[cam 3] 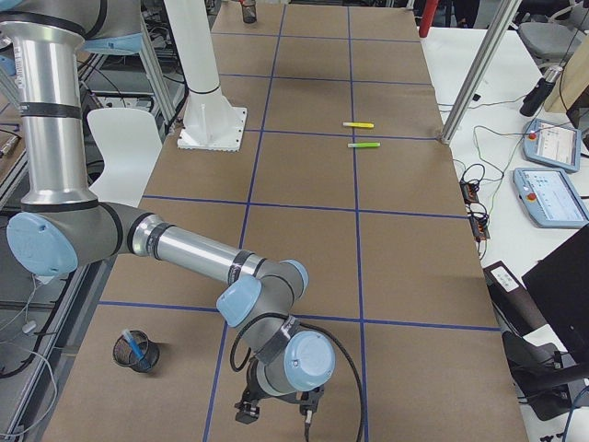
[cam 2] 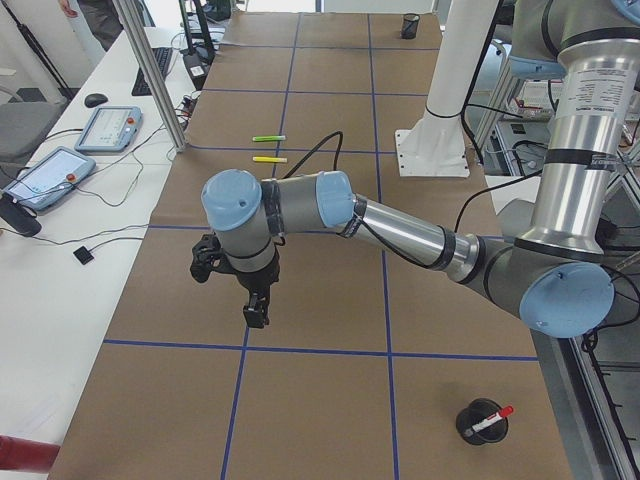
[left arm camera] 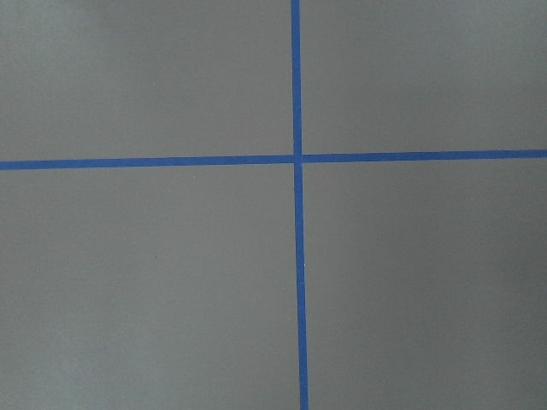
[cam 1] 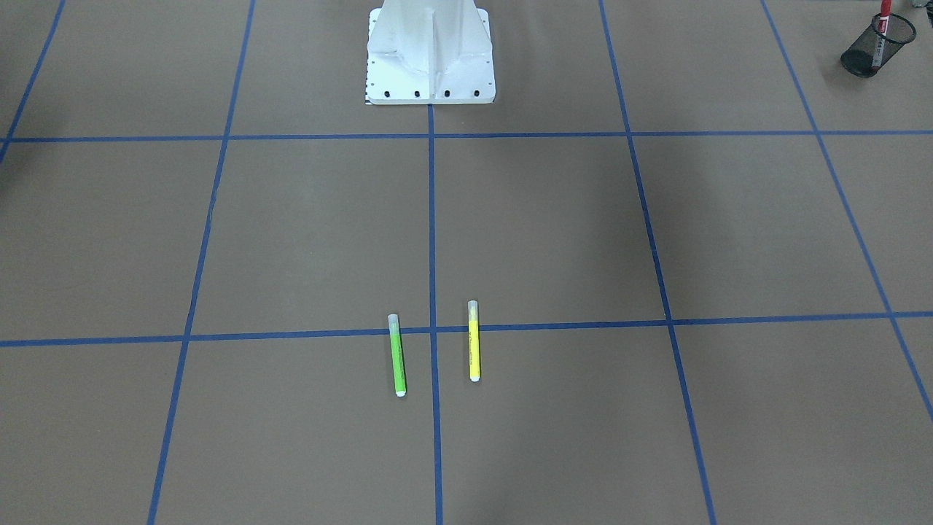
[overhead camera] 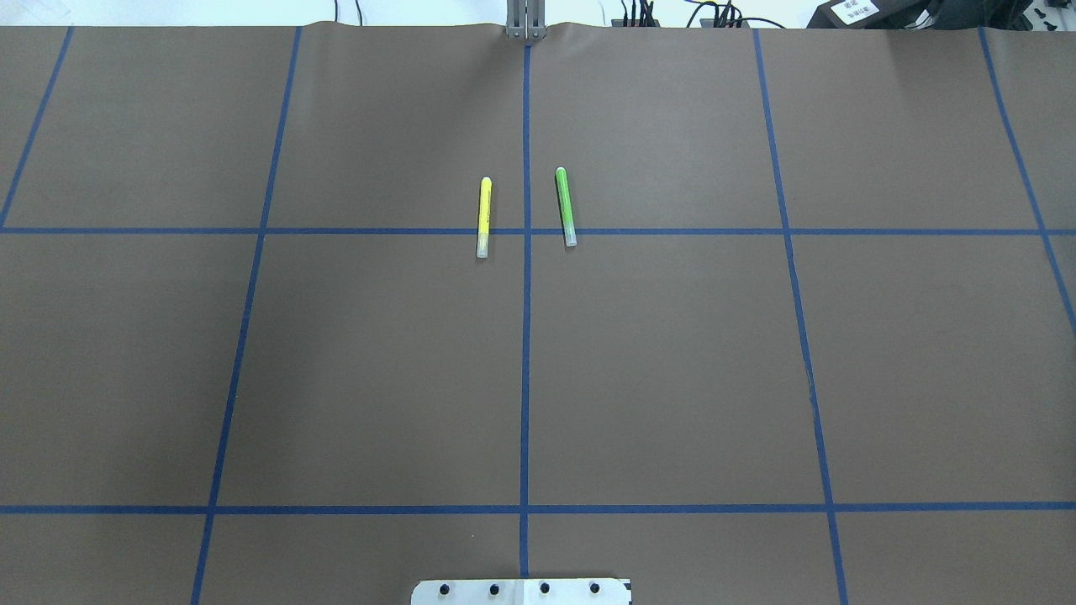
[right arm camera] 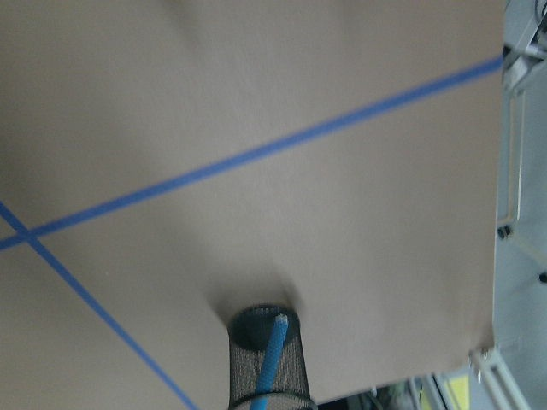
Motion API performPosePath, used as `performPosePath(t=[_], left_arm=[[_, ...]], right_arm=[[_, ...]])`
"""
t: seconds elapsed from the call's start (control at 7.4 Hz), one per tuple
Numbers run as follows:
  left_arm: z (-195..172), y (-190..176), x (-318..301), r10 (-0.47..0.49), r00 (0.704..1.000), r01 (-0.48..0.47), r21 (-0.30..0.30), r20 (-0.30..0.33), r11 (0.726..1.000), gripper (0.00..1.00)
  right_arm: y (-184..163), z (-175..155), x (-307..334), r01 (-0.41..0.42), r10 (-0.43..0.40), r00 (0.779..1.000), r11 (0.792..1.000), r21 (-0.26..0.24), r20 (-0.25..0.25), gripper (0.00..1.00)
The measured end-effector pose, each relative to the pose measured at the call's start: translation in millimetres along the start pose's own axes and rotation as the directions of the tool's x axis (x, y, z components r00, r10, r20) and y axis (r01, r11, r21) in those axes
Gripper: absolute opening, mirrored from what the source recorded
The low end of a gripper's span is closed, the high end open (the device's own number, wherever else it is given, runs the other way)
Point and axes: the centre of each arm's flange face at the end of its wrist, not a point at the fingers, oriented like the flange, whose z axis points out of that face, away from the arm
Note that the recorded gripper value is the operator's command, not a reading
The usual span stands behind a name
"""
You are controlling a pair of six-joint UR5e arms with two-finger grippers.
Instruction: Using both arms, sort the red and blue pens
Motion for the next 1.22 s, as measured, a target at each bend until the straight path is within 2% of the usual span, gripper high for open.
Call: performPosePath(t=[0.14, 0.27, 0.54, 0.68, 0.95, 1.22], left_arm=[[7.4, -15.2, 24.7, -0.008, 1.0, 0.008, 0.0, 0.028, 1.0, 1.0], [16.2, -29.7, 47.3, -0.036, 0.998, 0.035, 0.02, 0.045, 0.999, 1.0], [43.7, -52.6, 83.8, -0.061, 0.997, 0.058, 0.056, 0.048, 0.997, 1.0], [61.4, -62.0, 85.9, -0.068, 0.997, 0.065, 0.069, 0.043, 0.996, 1.0], [107.6, -77.7, 54.5, -0.05, 0.998, 0.047, 0.097, 0.038, 0.994, 1.0], [145.4, -73.1, 16.6, -0.055, 0.998, 0.052, 0.098, 0.03, 0.994, 1.0]], right_arm=[[-29.3, -17.5, -34.8, 0.028, -0.026, 0.999, 0.998, 0.064, -0.033, 1.0], [-54.8, -38.0, -73.1, 0.041, -0.036, 0.998, 0.992, 0.12, -0.044, 1.0], [-96.6, -75.6, -159.4, 0.044, -0.047, 0.999, 0.976, 0.214, 0.009, 1.0], [-110.6, -90.7, -200.0, 0.044, -0.05, 0.999, 0.967, 0.253, 0.02, 1.0], [-121.1, -104.3, -240.8, 0.089, -0.1, 0.995, 0.94, 0.33, 0.017, 1.0], [-117.4, -93.5, -236.6, 0.092, -0.107, 0.994, 0.935, 0.342, 0.027, 1.0]])
